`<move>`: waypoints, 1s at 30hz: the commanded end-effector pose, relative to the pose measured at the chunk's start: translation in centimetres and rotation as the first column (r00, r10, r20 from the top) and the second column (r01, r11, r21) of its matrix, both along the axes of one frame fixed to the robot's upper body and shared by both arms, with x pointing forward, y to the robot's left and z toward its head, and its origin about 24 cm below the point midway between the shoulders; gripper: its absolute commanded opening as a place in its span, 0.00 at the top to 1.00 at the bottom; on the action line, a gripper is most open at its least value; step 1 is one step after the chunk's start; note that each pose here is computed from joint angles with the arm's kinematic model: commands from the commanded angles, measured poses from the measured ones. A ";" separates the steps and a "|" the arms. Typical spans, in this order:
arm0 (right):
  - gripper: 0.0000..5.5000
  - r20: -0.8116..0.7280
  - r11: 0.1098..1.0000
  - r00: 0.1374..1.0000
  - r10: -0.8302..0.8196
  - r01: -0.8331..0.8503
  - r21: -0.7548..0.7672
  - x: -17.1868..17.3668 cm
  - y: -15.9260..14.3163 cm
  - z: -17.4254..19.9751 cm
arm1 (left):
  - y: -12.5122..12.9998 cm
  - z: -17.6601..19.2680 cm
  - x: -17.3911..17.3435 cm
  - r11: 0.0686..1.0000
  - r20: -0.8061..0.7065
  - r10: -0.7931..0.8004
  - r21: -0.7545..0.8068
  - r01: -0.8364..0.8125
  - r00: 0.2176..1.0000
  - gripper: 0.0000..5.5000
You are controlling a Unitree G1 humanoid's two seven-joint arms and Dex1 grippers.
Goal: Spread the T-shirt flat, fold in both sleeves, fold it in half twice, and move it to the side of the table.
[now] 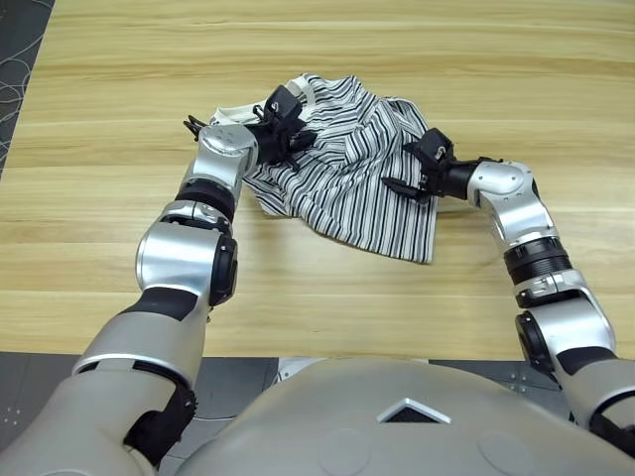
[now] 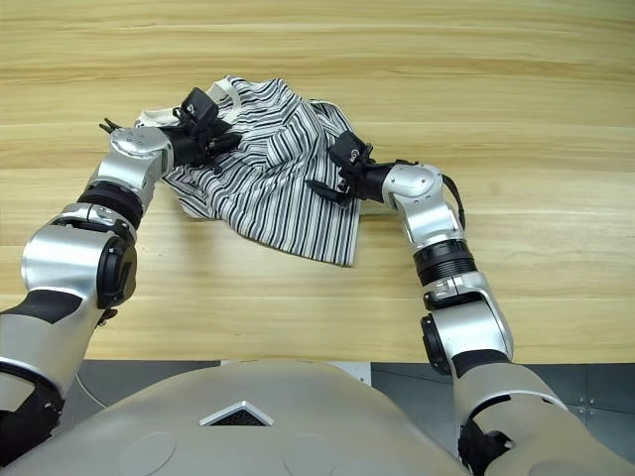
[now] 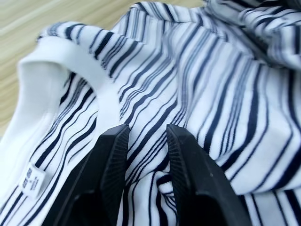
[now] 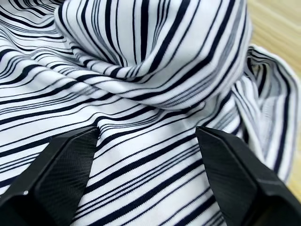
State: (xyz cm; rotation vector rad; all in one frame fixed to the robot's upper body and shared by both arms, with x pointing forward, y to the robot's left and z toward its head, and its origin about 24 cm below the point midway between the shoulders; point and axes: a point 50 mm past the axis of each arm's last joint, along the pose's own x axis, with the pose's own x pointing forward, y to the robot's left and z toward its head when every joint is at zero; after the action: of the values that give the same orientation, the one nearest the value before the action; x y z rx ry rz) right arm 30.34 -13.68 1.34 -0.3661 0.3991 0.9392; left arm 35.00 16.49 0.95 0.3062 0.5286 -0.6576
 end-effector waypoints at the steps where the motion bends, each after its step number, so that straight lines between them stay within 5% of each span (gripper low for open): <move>1: 0.31 -0.033 0.992 0.998 -0.062 0.058 -0.115 -0.5 -2.6 -1.3 | 1.7 -1.8 -1.0 0.988 -0.052 0.143 0.060 -0.140 0.988 0.73; 13: 0.31 -0.160 0.889 0.893 -0.421 0.371 -0.269 -0.7 -10.3 -4.2 | 4.1 -1.0 -0.4 0.931 0.049 0.353 0.077 -0.356 0.934 0.73; 22: 0.31 -0.211 0.938 0.950 -0.229 0.157 -0.310 -2.3 -12.1 -4.0 | 5.8 -0.2 0.0 0.876 0.115 0.451 0.133 -0.463 0.885 0.73; 30: 0.31 -0.284 0.995 0.953 0.102 -0.092 0.047 -4.4 -9.5 -1.4 | 6.3 0.0 0.0 0.867 0.127 0.465 0.133 -0.480 0.876 0.73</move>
State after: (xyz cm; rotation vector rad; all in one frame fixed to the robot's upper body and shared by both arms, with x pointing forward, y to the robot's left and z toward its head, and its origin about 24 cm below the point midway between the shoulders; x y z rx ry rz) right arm 27.58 -23.06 1.24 -0.2870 0.5279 1.0739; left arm 35.22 21.47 0.87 0.3235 0.5236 -0.1691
